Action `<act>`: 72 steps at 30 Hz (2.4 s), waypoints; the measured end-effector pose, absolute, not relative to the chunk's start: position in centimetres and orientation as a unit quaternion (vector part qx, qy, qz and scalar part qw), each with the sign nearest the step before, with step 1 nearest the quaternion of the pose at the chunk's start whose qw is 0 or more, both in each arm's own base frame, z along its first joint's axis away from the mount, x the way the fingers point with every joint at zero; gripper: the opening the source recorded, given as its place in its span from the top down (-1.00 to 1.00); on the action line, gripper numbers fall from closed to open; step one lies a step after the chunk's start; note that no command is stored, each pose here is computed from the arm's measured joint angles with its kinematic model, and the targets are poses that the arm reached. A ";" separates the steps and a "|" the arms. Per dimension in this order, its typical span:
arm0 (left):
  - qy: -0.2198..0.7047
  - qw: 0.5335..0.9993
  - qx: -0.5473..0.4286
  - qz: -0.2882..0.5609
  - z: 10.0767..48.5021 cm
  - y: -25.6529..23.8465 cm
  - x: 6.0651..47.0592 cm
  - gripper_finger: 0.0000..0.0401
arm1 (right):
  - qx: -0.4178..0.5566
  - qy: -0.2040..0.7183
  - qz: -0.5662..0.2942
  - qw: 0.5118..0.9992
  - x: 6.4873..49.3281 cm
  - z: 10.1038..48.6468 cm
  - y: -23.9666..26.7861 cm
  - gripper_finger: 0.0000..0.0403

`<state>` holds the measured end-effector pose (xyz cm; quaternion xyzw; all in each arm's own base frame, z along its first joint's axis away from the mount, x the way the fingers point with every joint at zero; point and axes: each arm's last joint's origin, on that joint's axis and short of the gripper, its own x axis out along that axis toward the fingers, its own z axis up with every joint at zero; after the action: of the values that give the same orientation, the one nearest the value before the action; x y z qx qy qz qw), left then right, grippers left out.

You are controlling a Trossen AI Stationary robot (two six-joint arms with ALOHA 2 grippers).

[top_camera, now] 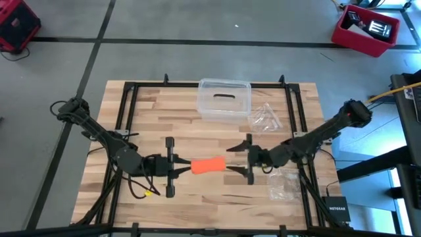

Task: Roll bandage
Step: Roll the orange bandage

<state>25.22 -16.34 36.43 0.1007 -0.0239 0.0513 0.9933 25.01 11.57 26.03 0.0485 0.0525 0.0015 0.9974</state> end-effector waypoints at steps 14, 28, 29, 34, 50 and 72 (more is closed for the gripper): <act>-0.028 0.992 0.108 0.053 36.5 -16.0 25.5 0.92 | 0.025 -0.017 0.047 0.998 29.0 22.7 11.2 -0.53; -0.042 0.990 0.119 0.058 36.9 -16.0 25.5 0.92 | -0.071 -0.014 0.074 0.995 32.6 23.1 12.7 0.24; -0.042 0.990 0.119 0.058 36.9 -16.0 25.5 0.92 | -0.072 -0.007 0.075 0.995 32.6 23.0 12.7 0.37; -0.043 0.990 0.121 0.058 36.9 -16.0 25.5 0.92 | -0.071 0.040 0.080 0.993 32.5 22.1 12.8 0.87; -0.025 0.973 0.209 0.100 36.6 -14.4 26.3 0.92 | -0.119 0.035 0.129 0.984 30.5 24.3 19.5 0.99; 0.039 0.963 0.248 0.100 30.7 -14.2 25.9 0.92 | -0.258 0.004 0.096 0.961 29.8 36.1 24.7 0.99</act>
<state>25.88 -14.18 30.73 0.2484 0.0385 0.1003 0.9627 29.81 24.67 36.13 -0.2576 0.0044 0.0962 0.9615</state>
